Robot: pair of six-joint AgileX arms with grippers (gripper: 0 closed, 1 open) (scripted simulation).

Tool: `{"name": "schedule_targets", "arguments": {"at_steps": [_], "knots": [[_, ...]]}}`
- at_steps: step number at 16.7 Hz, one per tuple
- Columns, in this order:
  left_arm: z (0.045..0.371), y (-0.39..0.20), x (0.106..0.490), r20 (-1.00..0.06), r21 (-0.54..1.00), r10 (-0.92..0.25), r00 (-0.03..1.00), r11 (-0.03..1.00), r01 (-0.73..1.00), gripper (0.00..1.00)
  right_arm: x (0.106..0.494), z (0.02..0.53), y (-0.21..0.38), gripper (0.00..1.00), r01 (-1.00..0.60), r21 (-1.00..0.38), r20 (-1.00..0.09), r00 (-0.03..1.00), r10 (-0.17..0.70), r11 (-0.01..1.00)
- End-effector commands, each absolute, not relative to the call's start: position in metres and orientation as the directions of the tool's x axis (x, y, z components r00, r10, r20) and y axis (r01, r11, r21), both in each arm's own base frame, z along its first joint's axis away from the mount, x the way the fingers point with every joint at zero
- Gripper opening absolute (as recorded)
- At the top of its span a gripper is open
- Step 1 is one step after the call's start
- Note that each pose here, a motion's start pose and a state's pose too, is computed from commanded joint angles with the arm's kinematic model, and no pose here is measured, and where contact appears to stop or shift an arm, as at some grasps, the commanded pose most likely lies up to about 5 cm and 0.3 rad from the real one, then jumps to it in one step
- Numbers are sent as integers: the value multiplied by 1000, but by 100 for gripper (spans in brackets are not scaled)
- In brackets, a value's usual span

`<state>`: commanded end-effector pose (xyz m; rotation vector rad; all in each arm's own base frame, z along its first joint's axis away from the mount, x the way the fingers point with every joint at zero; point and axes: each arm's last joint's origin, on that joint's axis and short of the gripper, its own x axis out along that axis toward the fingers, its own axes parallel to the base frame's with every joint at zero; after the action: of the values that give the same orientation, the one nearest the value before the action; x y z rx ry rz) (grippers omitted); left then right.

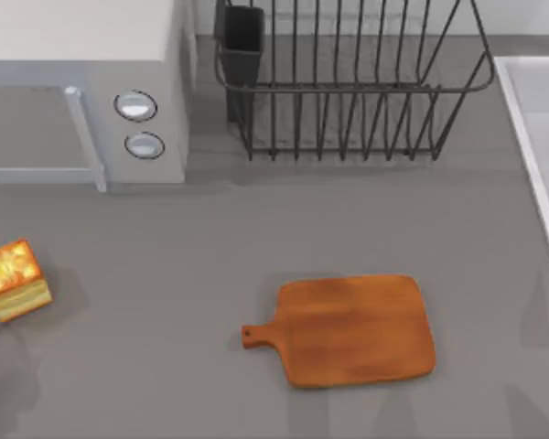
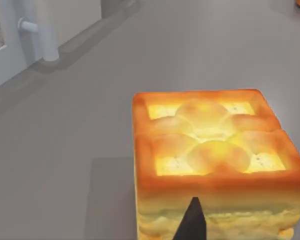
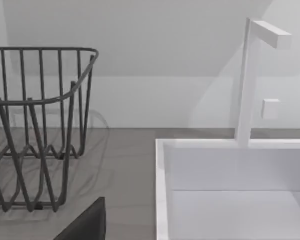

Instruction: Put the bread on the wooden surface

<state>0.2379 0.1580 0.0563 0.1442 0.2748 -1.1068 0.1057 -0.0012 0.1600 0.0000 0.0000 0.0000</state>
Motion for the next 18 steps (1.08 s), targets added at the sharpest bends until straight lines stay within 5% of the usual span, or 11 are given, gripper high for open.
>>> {"name": "schedule_targets", "arguments": {"at_steps": [18], "knots": [[26, 108, 269, -295, 0, -854, 429, 449, 894, 100, 106, 160, -1, 100, 0, 0, 0, 1000, 0, 1000]]}}
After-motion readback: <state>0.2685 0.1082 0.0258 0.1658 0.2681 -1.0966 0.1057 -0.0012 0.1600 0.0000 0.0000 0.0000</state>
